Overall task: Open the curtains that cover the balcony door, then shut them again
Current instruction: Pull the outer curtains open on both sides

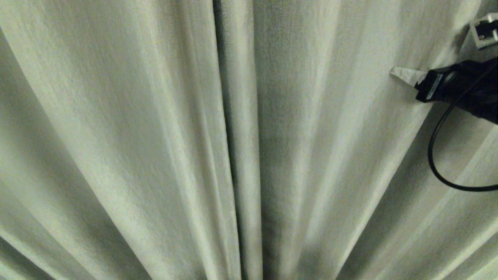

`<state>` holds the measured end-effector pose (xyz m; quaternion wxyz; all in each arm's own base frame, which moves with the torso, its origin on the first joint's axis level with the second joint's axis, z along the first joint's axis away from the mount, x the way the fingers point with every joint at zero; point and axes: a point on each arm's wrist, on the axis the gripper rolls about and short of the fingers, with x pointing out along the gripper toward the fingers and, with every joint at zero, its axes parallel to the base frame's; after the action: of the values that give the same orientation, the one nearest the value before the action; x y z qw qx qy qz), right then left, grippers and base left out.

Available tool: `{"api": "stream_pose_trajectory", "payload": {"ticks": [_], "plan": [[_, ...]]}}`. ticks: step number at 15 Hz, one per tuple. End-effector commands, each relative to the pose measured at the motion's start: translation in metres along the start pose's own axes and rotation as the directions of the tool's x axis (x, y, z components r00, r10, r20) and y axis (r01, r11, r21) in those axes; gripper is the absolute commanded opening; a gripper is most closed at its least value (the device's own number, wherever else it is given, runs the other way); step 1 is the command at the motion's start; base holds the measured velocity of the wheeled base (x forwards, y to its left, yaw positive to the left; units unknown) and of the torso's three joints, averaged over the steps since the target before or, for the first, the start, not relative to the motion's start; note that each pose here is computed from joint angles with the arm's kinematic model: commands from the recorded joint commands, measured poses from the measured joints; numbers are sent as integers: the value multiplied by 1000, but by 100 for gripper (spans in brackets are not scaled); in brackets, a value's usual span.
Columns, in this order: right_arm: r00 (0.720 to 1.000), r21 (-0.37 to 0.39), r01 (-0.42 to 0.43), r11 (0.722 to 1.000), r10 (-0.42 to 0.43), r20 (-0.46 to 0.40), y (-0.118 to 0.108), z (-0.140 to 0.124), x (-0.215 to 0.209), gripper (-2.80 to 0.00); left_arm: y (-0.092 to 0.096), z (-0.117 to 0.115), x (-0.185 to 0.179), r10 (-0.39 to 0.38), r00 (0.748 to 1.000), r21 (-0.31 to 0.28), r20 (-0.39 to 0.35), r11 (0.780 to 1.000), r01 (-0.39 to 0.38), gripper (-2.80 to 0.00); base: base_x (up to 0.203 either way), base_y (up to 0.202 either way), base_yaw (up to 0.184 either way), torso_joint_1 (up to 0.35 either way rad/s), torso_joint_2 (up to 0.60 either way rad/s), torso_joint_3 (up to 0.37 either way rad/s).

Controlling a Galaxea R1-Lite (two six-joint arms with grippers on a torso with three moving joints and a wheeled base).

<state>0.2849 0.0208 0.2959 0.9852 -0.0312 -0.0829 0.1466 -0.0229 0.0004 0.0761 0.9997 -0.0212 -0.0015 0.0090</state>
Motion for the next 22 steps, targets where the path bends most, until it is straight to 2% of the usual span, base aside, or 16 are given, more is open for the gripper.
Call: {"api": "stream_pose_trajectory", "payload": {"ticks": [1,7,11,14,17,22], "plan": [[1000,-5,-2,1000,2,21,1,6,-5,-280,0,0,0,2,1000,-1,1,1000,-2,-280,0,0,0,0,0,0],[999,-20,21,1000,-20,49,0,18,-26,-280,0,0,0,0,1000,-1,1,1000,0,-280,0,0,0,0,0,0],[995,-40,84,996,-81,60,-14,22,-33,-280,0,0,0,1,1000,-1,1,1000,-1,-280,0,0,0,0,0,0],[985,-54,163,985,-160,69,-33,25,-42,-280,0,0,0,0,1000,-1,1,1000,0,-280,0,0,0,0,0,0],[964,-70,260,963,-255,81,-55,30,-55,-280,0,0,0,1,1000,-1,1,1000,-1,-280,0,0,0,0,0,0],[904,-107,423,900,-412,112,-97,41,-73,-280,0,0,0,0,1000,-1,1,1000,0,-280,0,0,0,0,0,0]]}}
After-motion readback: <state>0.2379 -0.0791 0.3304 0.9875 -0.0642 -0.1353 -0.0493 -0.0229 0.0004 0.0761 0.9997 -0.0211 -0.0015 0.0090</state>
